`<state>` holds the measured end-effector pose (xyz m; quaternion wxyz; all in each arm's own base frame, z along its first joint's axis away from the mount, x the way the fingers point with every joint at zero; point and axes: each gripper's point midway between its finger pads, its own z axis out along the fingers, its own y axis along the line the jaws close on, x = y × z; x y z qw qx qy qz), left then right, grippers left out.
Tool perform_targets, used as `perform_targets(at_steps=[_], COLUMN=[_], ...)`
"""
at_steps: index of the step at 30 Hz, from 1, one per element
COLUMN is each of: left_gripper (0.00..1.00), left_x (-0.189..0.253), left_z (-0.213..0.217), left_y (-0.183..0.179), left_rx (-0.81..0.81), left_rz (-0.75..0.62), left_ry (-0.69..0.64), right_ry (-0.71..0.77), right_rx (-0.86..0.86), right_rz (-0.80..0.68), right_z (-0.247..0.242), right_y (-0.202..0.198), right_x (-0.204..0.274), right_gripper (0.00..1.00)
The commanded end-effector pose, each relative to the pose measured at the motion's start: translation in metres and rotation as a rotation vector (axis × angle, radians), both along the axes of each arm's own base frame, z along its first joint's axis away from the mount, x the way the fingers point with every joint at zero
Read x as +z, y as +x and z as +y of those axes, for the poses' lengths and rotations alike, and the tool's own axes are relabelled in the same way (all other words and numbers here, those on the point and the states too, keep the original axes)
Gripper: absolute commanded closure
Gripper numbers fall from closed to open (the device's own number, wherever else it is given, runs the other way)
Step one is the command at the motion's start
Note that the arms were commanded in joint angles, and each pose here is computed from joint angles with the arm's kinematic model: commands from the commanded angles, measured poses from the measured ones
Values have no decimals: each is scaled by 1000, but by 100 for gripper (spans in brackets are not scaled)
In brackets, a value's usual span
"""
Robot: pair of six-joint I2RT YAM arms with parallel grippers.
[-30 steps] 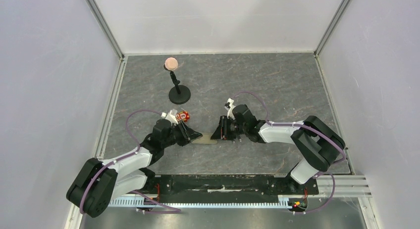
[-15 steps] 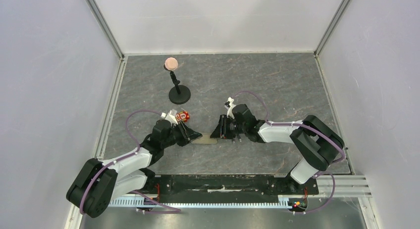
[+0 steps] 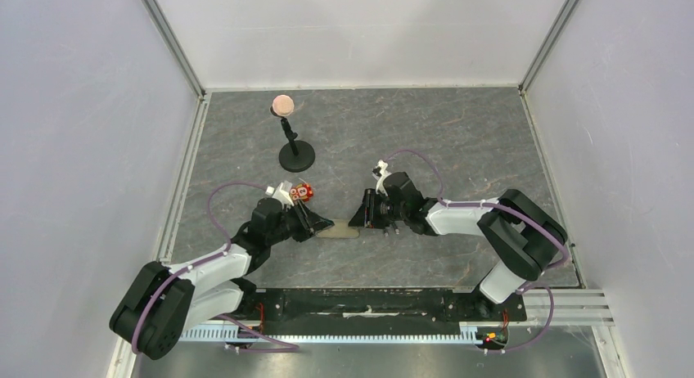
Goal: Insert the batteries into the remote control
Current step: Remove the battery cover from the remote control.
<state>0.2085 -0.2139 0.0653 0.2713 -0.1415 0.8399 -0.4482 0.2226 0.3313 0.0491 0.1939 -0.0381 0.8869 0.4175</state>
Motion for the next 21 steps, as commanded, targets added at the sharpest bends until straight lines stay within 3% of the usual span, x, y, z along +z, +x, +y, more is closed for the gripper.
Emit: perform_targets(at_steps=[1,12,16,21], left_gripper=[98,98,98,98], left_x=[-32,-33,-33,-35], left_z=[16,11,8,6], left_y=[-12,-13,-13,-13], left_rx=[-12,-35,-49,-54], left_rz=[28,38,45,52], left_ry=[124,104,89,78], right_ry=[11,69,149,387], right_rx=[-3,42,74,149], right_rz=[-45,36,67,66], right_z=[7,9,10,19], right_y=[11,-10,-26,-46], right_x=[5,-11,-10,24], right_gripper=[70,70,70,70])
